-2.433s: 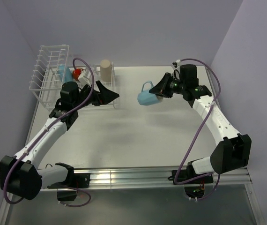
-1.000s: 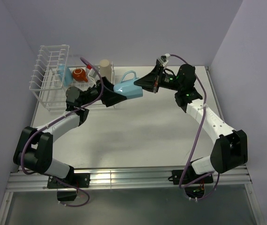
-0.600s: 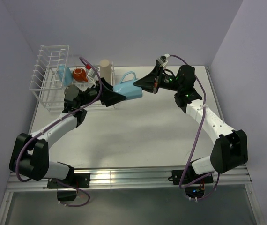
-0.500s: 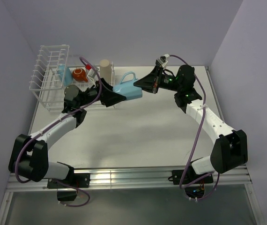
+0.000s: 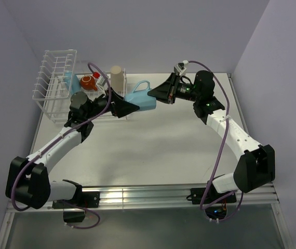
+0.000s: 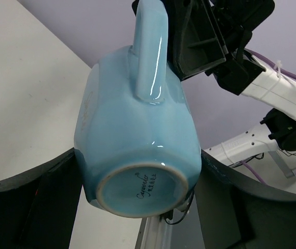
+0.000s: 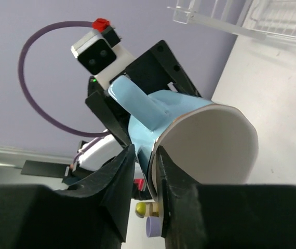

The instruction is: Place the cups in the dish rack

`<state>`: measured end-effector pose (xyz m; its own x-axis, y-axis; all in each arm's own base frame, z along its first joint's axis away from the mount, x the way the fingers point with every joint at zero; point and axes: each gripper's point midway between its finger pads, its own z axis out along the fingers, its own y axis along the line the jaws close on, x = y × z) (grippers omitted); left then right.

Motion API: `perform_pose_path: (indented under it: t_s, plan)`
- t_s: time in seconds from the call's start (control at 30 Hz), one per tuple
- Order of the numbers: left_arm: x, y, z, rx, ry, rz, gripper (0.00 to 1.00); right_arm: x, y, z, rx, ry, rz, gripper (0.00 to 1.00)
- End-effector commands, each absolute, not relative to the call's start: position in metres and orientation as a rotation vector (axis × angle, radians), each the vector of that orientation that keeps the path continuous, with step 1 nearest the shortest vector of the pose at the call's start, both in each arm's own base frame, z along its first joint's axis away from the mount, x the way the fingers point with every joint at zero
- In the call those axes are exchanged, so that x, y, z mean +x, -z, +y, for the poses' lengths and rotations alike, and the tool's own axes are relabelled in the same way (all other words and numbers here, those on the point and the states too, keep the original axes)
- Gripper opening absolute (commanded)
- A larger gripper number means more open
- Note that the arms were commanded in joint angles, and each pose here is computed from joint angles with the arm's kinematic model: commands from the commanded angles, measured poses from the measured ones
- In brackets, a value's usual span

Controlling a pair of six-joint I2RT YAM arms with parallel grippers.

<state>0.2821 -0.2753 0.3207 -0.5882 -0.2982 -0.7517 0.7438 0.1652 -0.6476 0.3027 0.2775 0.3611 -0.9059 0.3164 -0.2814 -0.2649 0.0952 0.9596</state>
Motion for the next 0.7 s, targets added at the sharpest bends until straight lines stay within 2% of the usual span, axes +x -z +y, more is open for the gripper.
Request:
perform_pose_path:
  t_s: [0.0, 0.23, 0.67]
  plan:
    - [0.280, -0.376, -0.268, 0.482, 1.465, 1.420, 0.00, 0.299, -0.388, 0.274, -0.027, -1.790, 1.880, 0.31]
    - [0.287, -0.379, -0.264, 0.448, 1.403, 1.447, 0.00, 0.307, -0.381, 0.271, 0.006, -1.701, 1.902, 0.38]
    - [0.305, -0.382, -0.245, 0.325, 1.266, 1.507, 0.00, 0.325, -0.369, 0.261, 0.079, -1.530, 1.950, 0.39]
